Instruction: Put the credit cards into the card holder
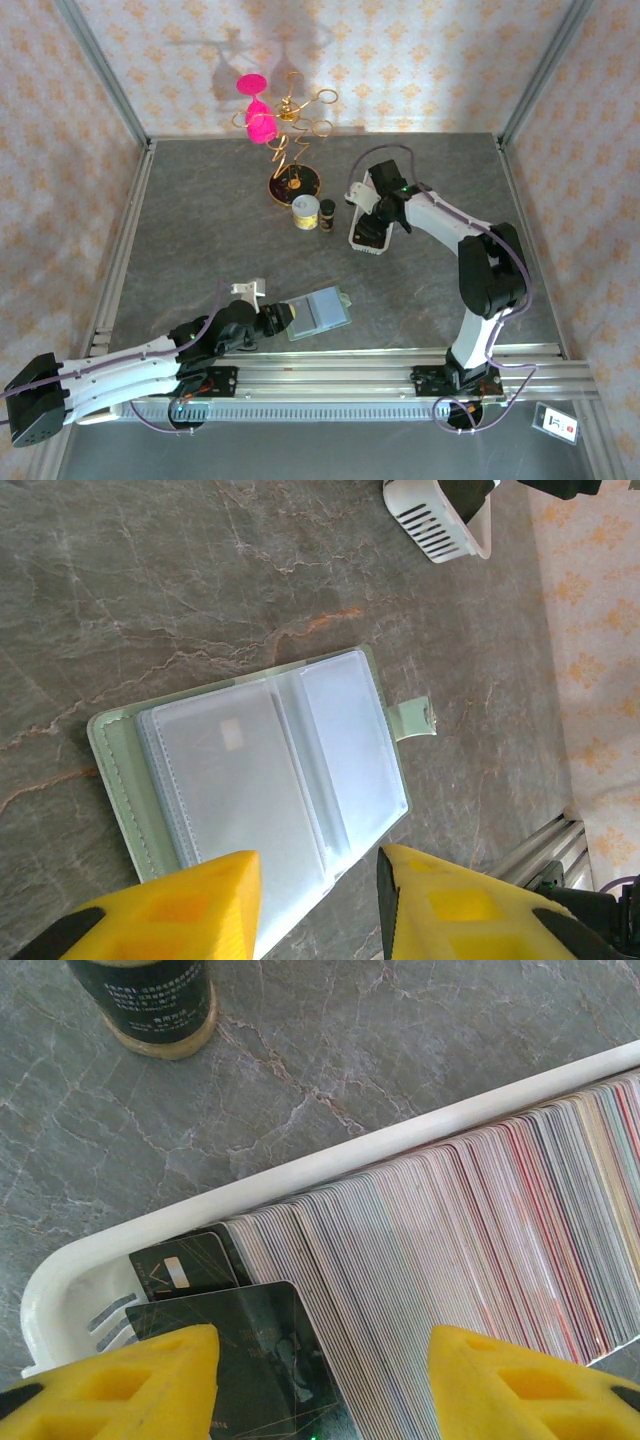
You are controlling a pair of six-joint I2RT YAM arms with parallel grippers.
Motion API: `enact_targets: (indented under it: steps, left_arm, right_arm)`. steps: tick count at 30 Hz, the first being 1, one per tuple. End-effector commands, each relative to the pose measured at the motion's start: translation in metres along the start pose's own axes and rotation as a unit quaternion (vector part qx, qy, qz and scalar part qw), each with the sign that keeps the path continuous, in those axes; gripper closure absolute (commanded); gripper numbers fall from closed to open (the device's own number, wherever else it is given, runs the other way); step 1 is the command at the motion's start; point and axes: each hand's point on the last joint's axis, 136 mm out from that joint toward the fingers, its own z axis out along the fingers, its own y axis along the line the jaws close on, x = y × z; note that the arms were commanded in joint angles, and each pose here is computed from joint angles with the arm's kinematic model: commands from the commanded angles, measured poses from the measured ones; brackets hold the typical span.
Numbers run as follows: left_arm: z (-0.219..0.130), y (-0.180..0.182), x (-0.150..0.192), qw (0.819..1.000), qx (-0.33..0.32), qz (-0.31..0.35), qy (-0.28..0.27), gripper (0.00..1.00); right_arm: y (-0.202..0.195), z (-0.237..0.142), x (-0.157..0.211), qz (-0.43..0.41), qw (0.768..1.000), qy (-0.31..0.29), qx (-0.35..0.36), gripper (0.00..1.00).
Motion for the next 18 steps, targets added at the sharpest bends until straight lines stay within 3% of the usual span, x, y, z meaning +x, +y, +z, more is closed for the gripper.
enact_targets:
  steps: [1, 18]
  left_arm:
    - [0.001, 0.0, 0.002, 1.0, 0.005, 0.0, 0.004, 0.64]
    - [0.003, 0.002, 0.004, 1.0, 0.002, 0.0, 0.007, 0.68]
  right_arm:
    - [-0.003, 0.003, 0.004, -0.007, 1.0, 0.014, 0.007, 0.43]
    - [0.027, -0.006, 0.014, -0.037, 0.998, 0.012, -0.057, 0.57]
